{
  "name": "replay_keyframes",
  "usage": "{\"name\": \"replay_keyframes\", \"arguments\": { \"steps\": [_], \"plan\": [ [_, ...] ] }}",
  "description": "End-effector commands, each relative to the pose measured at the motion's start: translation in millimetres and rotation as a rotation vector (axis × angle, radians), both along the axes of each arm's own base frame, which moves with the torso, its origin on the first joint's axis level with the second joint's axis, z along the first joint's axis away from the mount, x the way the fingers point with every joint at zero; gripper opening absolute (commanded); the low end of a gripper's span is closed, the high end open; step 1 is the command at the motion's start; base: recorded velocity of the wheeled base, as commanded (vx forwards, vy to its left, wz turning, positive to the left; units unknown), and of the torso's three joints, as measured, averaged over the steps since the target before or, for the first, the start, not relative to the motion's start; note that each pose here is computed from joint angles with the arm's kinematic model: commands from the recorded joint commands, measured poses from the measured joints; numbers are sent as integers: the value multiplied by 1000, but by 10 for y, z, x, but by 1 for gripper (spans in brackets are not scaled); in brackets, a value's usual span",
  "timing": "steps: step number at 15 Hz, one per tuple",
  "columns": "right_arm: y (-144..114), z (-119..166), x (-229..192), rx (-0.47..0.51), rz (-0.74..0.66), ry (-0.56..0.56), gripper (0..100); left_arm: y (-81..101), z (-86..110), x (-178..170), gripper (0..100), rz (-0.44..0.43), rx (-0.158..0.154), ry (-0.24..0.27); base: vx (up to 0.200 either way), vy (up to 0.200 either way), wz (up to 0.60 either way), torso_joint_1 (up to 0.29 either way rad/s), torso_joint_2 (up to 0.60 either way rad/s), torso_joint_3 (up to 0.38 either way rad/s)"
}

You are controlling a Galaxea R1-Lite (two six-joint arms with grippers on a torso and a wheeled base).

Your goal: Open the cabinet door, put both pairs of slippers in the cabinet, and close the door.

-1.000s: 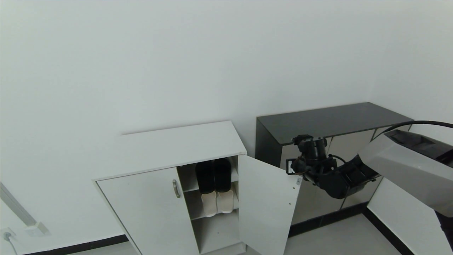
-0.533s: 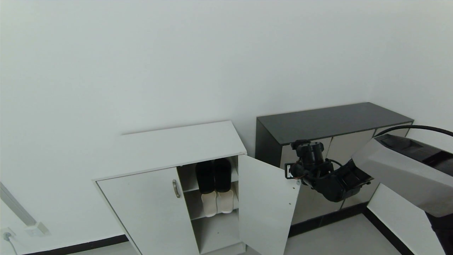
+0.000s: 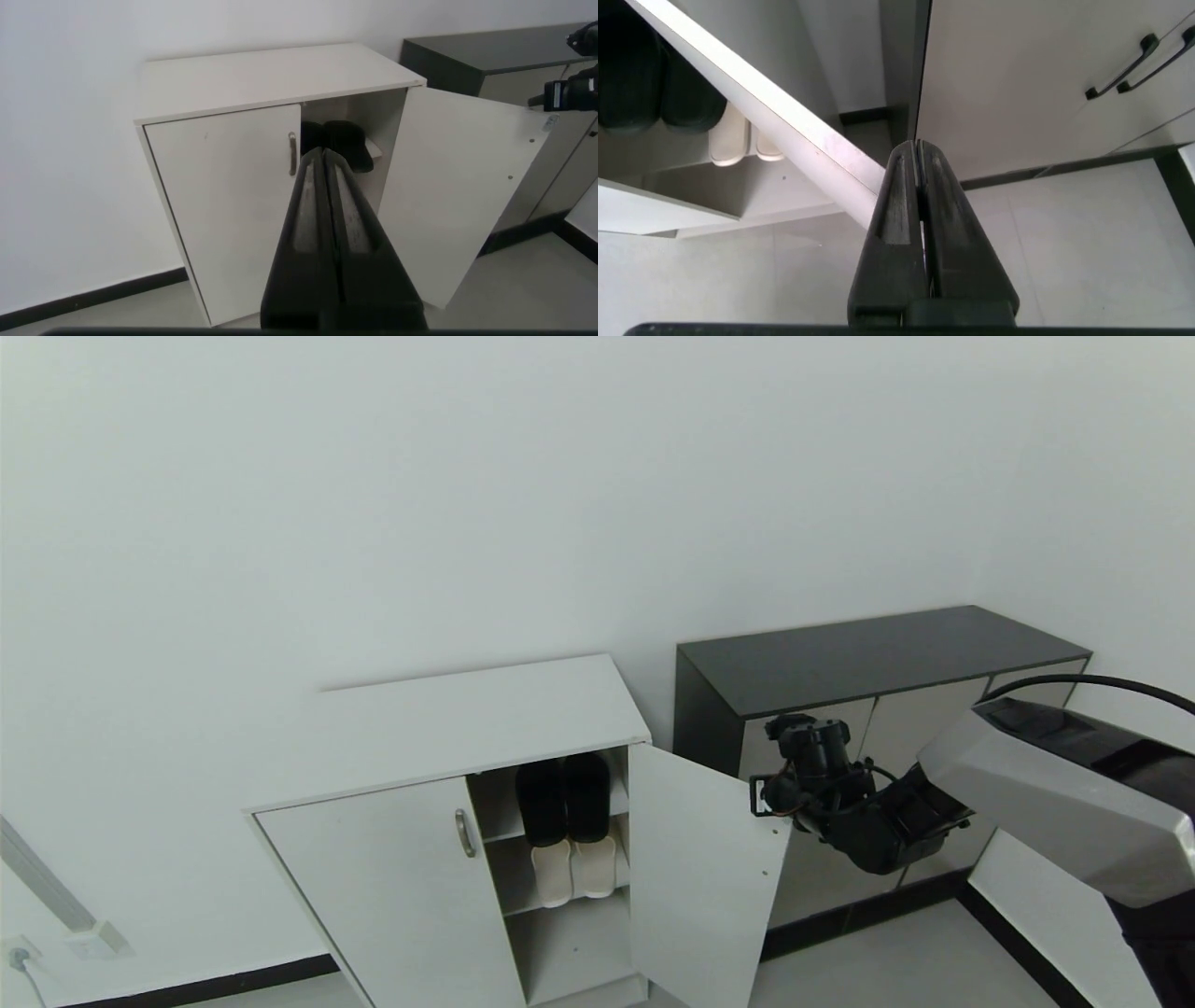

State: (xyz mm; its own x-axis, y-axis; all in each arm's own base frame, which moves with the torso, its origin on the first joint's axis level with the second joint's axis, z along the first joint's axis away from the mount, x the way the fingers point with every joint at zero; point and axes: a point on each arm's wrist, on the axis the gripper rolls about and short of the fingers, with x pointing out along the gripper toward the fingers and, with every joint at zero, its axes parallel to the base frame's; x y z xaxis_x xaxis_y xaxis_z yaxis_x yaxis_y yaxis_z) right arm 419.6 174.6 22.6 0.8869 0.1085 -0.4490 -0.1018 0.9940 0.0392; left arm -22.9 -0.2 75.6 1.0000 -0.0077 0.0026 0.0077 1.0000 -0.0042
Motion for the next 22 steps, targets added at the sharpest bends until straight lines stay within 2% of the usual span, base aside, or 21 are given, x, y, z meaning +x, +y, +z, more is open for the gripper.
{"name": "replay_keyframes", "arguments": {
  "steps": [1,7,15,18,21,22],
  "plan": [
    [-1,-26,2,-2,-1,5,0,0,1,1,0,0,0,1,0,0,0,0,0,0],
    [16,-12,-44,-7,5,10,0,0,1,1,0,0,0,1,0,0,0,0,0,0],
    [467,240,-791,4,171,28,0,0,1,1,0,0,0,1,0,0,0,0,0,0],
    [550,334,-932,12,207,20,0,0,1,1,0,0,0,1,0,0,0,0,0,0],
    [530,231,-908,-2,199,44,0,0,1,1,0,0,-2,1,0,0,0,0,0,0],
    [523,117,-885,-15,195,68,0,0,1,1,0,0,0,1,0,0,0,0,0,0]
  ]
}}
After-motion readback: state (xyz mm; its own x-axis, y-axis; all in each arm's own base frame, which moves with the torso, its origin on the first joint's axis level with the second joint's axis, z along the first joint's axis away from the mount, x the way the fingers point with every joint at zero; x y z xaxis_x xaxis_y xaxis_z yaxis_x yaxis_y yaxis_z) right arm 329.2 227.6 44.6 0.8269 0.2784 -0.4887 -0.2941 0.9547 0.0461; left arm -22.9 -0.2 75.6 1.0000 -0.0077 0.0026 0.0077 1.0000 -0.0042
